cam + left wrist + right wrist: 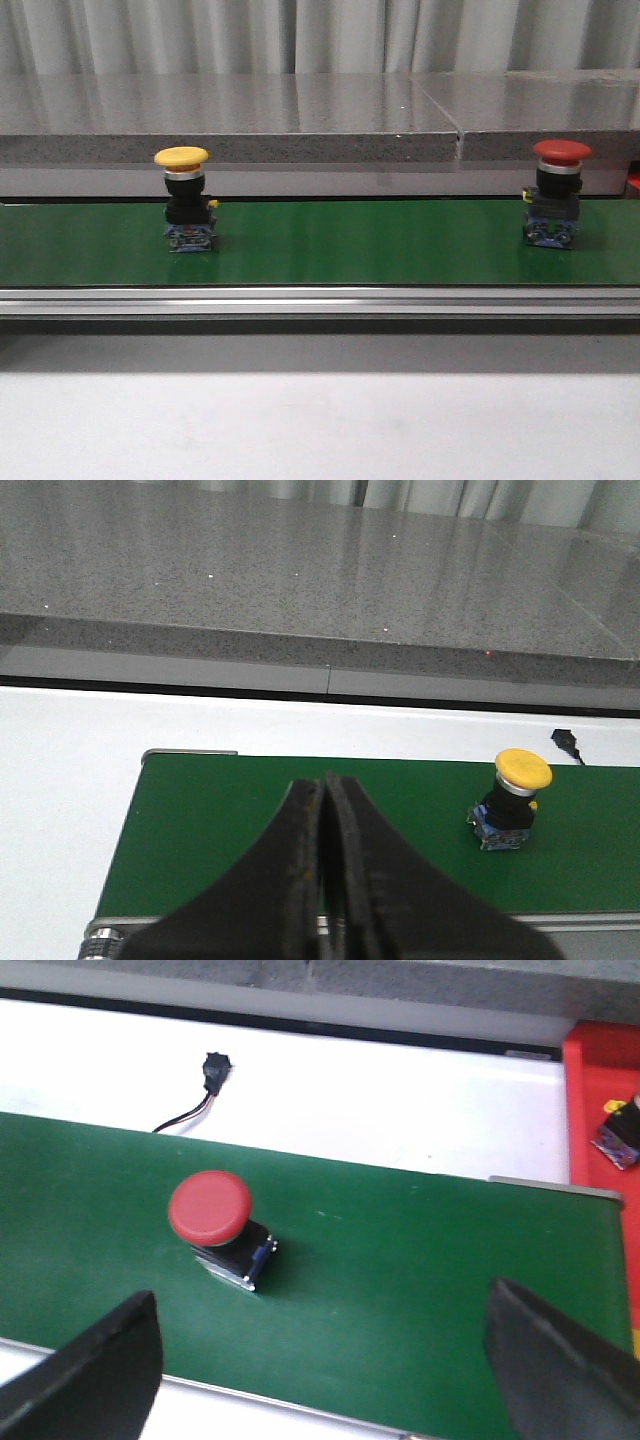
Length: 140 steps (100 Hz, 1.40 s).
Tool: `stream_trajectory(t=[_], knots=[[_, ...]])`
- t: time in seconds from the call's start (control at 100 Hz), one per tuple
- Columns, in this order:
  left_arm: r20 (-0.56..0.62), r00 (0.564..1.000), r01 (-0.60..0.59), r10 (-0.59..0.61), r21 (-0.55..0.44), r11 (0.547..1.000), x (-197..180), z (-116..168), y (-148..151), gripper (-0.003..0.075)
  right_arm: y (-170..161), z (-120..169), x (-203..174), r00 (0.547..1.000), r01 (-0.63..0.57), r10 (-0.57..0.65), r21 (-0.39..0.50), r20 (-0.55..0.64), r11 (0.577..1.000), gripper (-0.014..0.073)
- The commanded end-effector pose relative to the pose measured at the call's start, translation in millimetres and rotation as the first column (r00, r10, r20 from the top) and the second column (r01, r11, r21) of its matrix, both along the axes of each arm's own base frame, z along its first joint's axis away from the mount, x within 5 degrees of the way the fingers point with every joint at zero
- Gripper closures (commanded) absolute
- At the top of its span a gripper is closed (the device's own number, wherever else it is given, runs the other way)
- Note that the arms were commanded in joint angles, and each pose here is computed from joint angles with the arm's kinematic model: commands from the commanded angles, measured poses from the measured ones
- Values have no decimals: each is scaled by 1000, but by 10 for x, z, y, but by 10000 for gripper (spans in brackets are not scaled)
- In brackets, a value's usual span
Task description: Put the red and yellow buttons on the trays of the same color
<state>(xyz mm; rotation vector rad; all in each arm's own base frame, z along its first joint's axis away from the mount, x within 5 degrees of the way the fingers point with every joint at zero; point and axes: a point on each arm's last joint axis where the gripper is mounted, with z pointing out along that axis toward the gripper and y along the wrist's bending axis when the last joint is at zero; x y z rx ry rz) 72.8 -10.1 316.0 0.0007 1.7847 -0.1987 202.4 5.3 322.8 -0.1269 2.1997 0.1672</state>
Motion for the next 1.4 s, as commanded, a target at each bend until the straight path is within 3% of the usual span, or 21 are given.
stream_trajectory(t=[0.0,0.41,0.69,0.77,0.91,0.99,1.22,1.39], knots=[[88,996,8,-6,-23,1000,1,146,-7,739,44,126,186,998,-21,21,-2,52,1000,-50],[88,996,8,-6,-23,1000,1,146,-7,739,175,-253,873,995,-70,68,-25,-67,997,-50],[88,996,8,-6,-23,1000,1,146,-7,739,155,-541,1093,989,-70,62,-57,-137,996,-43],[88,996,8,-6,-23,1000,1,146,-7,739,159,-578,1102,986,-74,65,-54,-155,996,39],[88,996,8,-6,-23,1000,1,146,-7,739,166,-542,1080,984,-82,73,-50,-160,995,361],[88,996,8,-6,-23,1000,1,146,-7,739,163,-481,1088,981,-95,86,-42,-175,995,458],[88,996,8,-6,-23,1000,1,146,-7,739,-177,-61,1181,989,-27,23,-29,-144,999,463],[88,996,8,-6,-23,1000,1,146,-7,739,-729,320,1202,985,171,-171,-10,-28,985,463]])
